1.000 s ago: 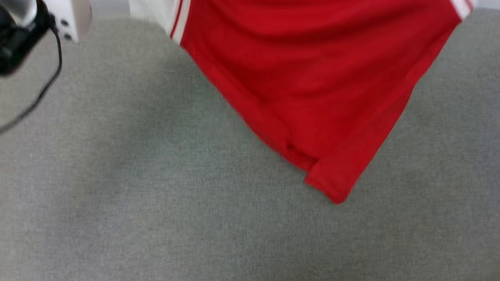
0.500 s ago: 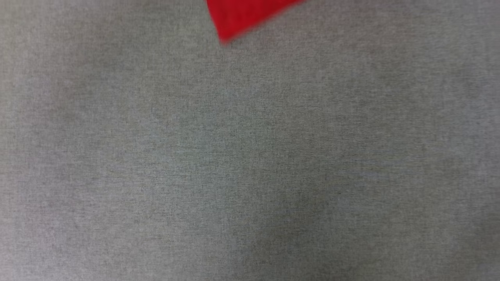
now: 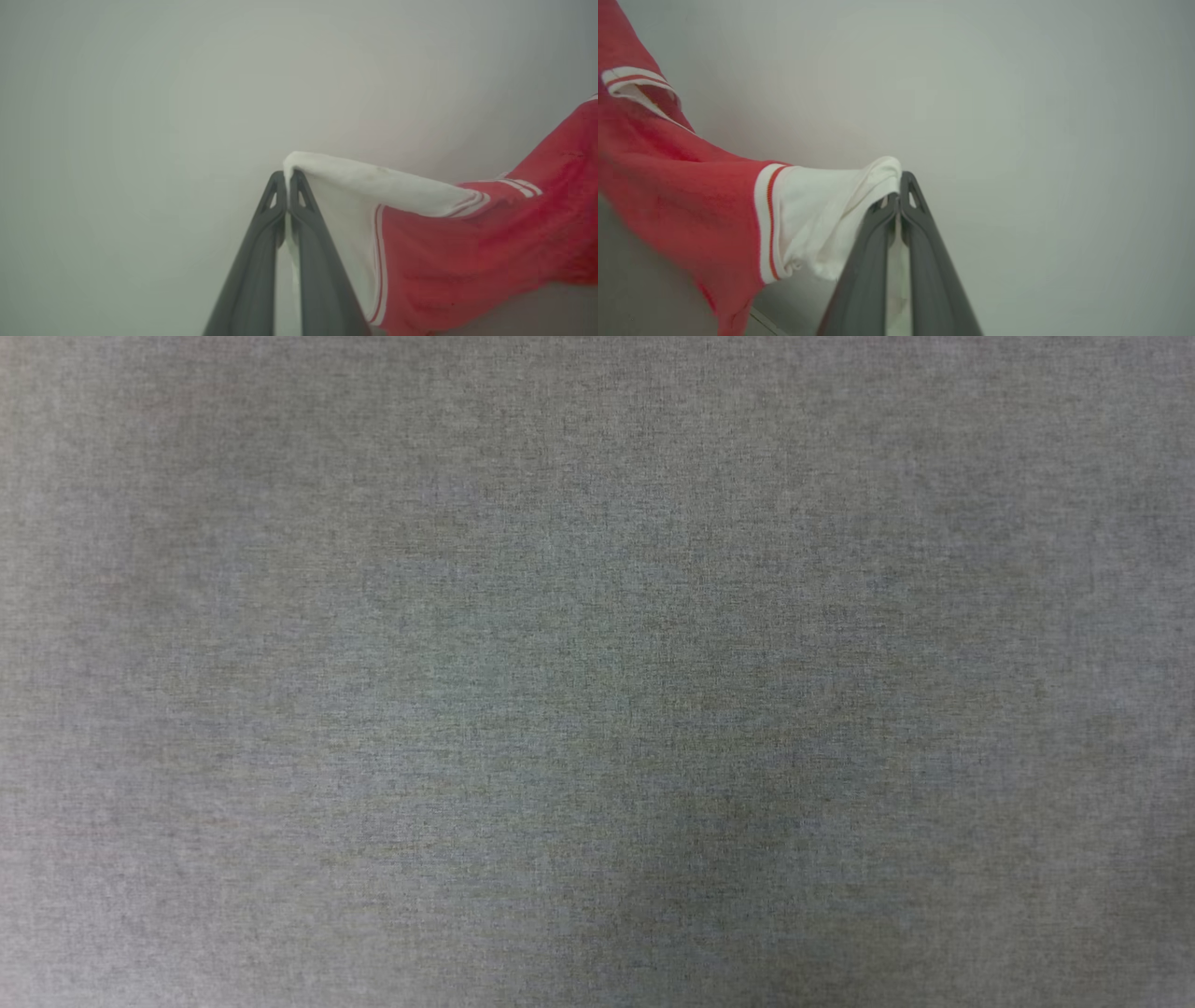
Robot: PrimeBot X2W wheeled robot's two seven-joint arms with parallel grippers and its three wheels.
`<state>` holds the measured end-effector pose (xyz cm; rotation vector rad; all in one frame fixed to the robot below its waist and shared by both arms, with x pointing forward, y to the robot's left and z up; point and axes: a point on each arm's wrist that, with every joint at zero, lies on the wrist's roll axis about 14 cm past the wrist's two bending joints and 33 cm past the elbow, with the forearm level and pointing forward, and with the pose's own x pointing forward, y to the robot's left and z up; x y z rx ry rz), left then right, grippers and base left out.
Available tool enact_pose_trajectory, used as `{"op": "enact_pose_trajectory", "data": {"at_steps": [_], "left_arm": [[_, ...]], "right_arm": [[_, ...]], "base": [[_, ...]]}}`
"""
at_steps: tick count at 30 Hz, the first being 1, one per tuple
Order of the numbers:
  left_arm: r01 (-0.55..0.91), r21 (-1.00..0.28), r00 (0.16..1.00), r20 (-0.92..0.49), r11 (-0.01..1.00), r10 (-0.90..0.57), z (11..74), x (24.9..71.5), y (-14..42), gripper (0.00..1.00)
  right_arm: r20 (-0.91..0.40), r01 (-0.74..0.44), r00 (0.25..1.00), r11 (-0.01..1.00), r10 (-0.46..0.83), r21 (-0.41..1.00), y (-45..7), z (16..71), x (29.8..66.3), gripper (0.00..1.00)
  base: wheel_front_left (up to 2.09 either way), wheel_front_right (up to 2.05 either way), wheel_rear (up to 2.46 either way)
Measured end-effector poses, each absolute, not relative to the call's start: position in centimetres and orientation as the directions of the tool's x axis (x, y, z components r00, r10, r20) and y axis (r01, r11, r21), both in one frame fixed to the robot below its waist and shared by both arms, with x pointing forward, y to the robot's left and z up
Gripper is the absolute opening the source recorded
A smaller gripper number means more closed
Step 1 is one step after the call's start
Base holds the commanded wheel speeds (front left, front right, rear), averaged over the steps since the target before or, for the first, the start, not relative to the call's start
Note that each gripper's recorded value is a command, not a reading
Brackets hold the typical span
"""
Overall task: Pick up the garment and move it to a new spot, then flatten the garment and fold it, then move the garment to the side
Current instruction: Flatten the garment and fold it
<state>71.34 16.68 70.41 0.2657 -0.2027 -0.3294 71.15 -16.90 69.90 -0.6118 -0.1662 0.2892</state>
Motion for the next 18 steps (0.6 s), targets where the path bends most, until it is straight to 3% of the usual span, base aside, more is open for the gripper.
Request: {"op": "enact_pose_trajectory", "data": {"at_steps": [8, 18], "left_arm": [[0.332, 0.209, 0.941, -0.001, 0.92, -0.339, 60.7, 70.2, 17.7, 0.0], [0.35, 0.086, 0.929, -0.159, 0.933, -0.334, 50.7, 62.2, 19.8, 0.0]], "right_arm": [[-0.108, -0.39, 0.913, 0.765, 0.393, -0.512, -14.7, 59.5, 69.5, 0.0], [-0.266, -0.531, 0.847, 0.757, 0.46, -0.382, -14.5, 50.3, 61.4, 0.0]], "base": [[0.0, 0.0, 0.0], [0.0, 0.0, 0.0]]}}
